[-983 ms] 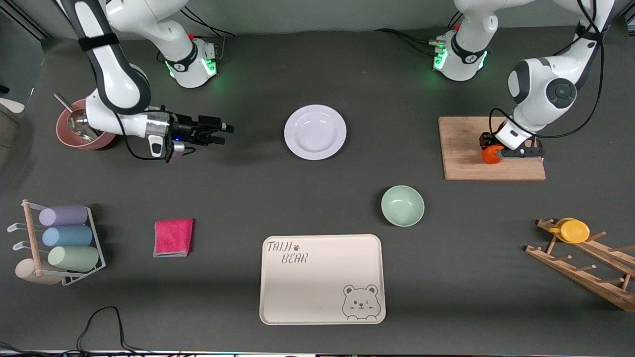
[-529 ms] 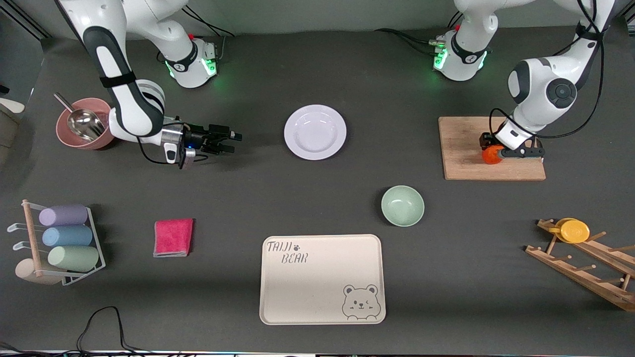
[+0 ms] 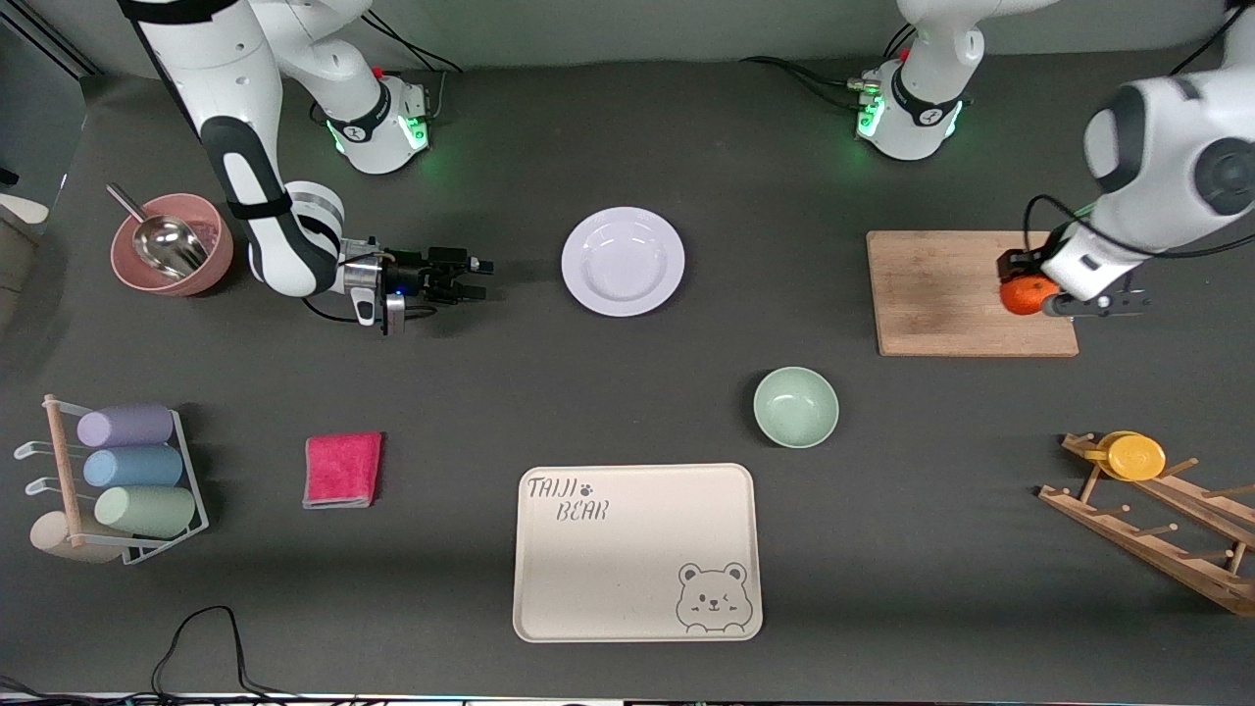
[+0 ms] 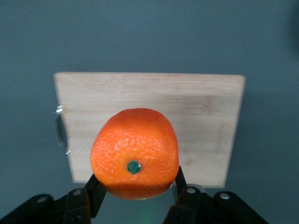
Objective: Place orange and plate with both arms
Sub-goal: 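Grasp the orange with the left gripper and lift it, then carry the orange over the white plate and lower it with the left gripper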
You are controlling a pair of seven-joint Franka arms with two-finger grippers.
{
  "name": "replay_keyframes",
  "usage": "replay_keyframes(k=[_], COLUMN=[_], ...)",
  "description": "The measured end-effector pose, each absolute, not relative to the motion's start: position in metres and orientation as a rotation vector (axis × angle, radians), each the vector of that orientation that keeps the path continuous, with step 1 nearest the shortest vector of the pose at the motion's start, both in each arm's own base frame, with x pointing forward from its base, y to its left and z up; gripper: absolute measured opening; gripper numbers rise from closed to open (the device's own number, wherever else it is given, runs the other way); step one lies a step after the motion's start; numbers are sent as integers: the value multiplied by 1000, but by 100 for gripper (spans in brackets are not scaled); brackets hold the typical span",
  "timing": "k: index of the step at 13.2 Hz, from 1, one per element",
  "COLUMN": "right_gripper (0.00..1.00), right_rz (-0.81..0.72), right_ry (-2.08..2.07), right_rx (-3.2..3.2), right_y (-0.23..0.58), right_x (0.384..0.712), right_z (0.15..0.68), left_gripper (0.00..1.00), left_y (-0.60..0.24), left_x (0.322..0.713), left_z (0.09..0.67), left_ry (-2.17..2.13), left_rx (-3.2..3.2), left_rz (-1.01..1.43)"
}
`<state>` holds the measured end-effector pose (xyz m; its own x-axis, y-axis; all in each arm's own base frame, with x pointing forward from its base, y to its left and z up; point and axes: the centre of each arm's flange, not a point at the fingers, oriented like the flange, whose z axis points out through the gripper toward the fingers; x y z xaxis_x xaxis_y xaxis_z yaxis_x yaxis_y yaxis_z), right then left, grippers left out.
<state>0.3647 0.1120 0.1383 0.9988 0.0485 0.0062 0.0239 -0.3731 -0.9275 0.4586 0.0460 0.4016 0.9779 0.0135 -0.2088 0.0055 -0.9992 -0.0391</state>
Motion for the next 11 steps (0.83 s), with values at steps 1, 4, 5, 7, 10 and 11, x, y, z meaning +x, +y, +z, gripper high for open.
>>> replay_keyframes(k=[1, 4, 5, 7, 10, 11], right_gripper=[100, 100, 100, 100, 80, 70], right_rz=[37, 62, 62, 53, 55, 58], right_ry=[-49, -65, -71, -80, -81, -80], right_rx=[-1936, -1870, -1856, -1852, -1846, -1847], right_y=[112, 113, 112, 110, 110, 109], right_x=[362, 351, 350, 349, 348, 348], right_z=[133, 119, 116, 112, 110, 108], left_gripper=[61, 61, 61, 61, 61, 61], left_y=[42, 3, -17, -83, -197, -227], left_x=[466, 481, 482, 484, 484, 485], left_z=[439, 536, 549, 564, 546, 532], left_ry=[-9, -18, -38, -142, -313, -360], left_rx=[-3080, -3050, -3048, -3087, -3100, -3103], left_rz=[338, 356, 362, 363, 356, 349])
